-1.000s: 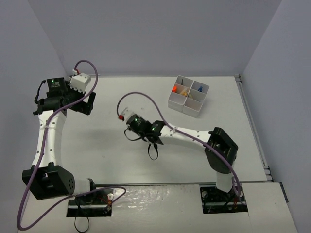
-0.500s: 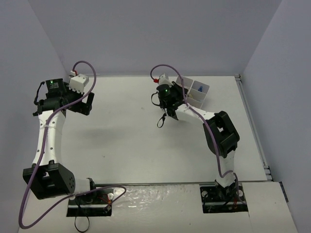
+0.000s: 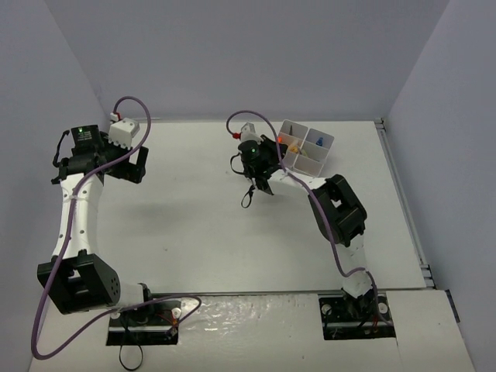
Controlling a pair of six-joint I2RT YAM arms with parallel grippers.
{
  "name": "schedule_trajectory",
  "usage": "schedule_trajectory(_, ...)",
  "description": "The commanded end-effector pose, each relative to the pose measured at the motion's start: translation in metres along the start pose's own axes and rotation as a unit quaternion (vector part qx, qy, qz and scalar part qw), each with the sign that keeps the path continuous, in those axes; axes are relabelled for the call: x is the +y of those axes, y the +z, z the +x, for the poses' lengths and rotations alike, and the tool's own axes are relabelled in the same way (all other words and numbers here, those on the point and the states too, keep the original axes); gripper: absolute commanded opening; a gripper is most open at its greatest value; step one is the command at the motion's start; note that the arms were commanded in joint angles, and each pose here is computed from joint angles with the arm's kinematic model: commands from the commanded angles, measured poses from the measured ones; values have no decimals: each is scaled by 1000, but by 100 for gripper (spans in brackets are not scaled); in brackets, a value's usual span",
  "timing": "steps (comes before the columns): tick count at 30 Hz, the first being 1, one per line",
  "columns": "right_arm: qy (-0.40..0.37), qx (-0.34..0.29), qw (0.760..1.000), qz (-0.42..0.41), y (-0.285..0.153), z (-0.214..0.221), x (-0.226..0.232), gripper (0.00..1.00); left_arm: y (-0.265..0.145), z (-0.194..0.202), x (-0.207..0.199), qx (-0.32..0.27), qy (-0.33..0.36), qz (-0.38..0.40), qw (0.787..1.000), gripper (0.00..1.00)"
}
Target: Sort the stationery into containers
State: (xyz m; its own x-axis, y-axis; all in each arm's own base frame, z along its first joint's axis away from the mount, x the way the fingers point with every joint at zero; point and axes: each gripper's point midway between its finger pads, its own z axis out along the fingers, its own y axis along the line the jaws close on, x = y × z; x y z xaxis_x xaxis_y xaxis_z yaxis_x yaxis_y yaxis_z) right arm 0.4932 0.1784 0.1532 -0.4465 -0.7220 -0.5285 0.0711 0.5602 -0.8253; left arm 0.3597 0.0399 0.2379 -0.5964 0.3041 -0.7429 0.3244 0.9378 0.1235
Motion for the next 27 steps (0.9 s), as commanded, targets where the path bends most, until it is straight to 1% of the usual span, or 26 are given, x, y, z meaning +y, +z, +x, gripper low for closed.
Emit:
schedule_trajectory(1, 24, 4, 999, 36, 7, -9, -7, 0, -8, -22, 9, -39, 8, -11, 999, 97)
schedule_trajectory(6, 32, 6, 999, 41, 13, -5, -8, 0, -8, -19, 10, -37, 9, -11, 999, 97)
schedule_trajectory(11, 23, 0, 999, 41, 13, 1, -2, 0, -6, -20, 9, -37, 3, -5, 999, 97)
schedule_trajectory(16, 10, 8, 998, 64, 22, 7, -3, 0, -5, -19, 10, -35, 3, -5, 999, 97)
schedule_trajectory(20, 0, 11, 998, 65, 25, 9, 1, 0, -5, -19, 9, -35, 2, -4, 999, 97)
schedule_trajectory(27, -9, 19, 998, 62, 20, 23, 11, 0, -2, -15, 10, -30, -2, -2, 1000, 97)
